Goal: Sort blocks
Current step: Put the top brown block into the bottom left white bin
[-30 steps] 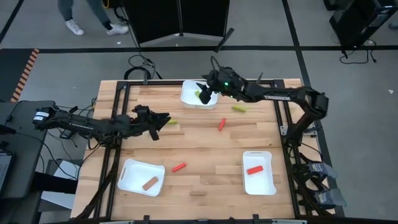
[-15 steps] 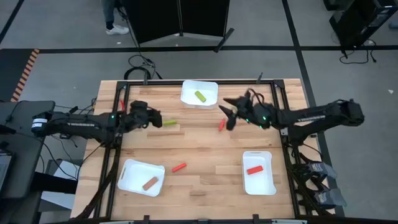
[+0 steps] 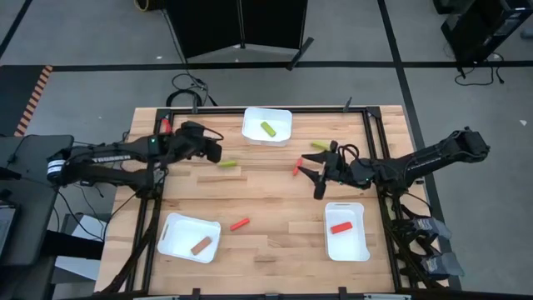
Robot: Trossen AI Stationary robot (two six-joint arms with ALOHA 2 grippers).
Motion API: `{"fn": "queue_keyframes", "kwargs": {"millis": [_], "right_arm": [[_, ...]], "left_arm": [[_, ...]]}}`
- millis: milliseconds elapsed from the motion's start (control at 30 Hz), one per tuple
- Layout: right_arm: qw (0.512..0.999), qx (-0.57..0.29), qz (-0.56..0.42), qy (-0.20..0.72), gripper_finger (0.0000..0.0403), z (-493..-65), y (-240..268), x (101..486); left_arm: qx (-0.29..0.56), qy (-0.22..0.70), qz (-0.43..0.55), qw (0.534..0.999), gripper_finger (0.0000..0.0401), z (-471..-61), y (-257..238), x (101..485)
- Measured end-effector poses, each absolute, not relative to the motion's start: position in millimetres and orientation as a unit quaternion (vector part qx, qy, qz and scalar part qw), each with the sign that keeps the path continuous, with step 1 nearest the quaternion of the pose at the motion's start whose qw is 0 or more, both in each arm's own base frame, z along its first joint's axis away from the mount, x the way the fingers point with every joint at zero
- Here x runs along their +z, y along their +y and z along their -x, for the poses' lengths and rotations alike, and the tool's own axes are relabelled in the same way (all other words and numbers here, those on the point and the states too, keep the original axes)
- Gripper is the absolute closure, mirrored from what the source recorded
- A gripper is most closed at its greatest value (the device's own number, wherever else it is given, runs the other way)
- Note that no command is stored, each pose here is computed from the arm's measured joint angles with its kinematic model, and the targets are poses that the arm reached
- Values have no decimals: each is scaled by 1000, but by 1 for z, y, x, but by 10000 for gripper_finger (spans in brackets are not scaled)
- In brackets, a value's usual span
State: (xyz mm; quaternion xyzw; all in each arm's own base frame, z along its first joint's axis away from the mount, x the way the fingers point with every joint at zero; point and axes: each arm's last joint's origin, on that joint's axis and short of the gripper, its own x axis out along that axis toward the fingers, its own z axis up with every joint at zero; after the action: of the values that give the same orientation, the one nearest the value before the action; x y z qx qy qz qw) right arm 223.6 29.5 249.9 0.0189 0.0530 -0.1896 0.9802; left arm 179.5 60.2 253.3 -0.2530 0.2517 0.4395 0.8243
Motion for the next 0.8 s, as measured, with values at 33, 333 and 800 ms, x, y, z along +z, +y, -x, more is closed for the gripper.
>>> {"fn": "queue_keyframes", "kwargs": {"millis": [33,333,800], "right_arm": [[979,-194,-12,54,199,-223,30,250],[979,-196,6,61,199,-222,31,250],[966,-244,47,72,199,-214,34,252]], "left_arm": [[437,271,248,821,255,-182,61,255],[397,355,186,826,255,-211,64,264],[557,395,232,693,259,-176,79,251]]}}
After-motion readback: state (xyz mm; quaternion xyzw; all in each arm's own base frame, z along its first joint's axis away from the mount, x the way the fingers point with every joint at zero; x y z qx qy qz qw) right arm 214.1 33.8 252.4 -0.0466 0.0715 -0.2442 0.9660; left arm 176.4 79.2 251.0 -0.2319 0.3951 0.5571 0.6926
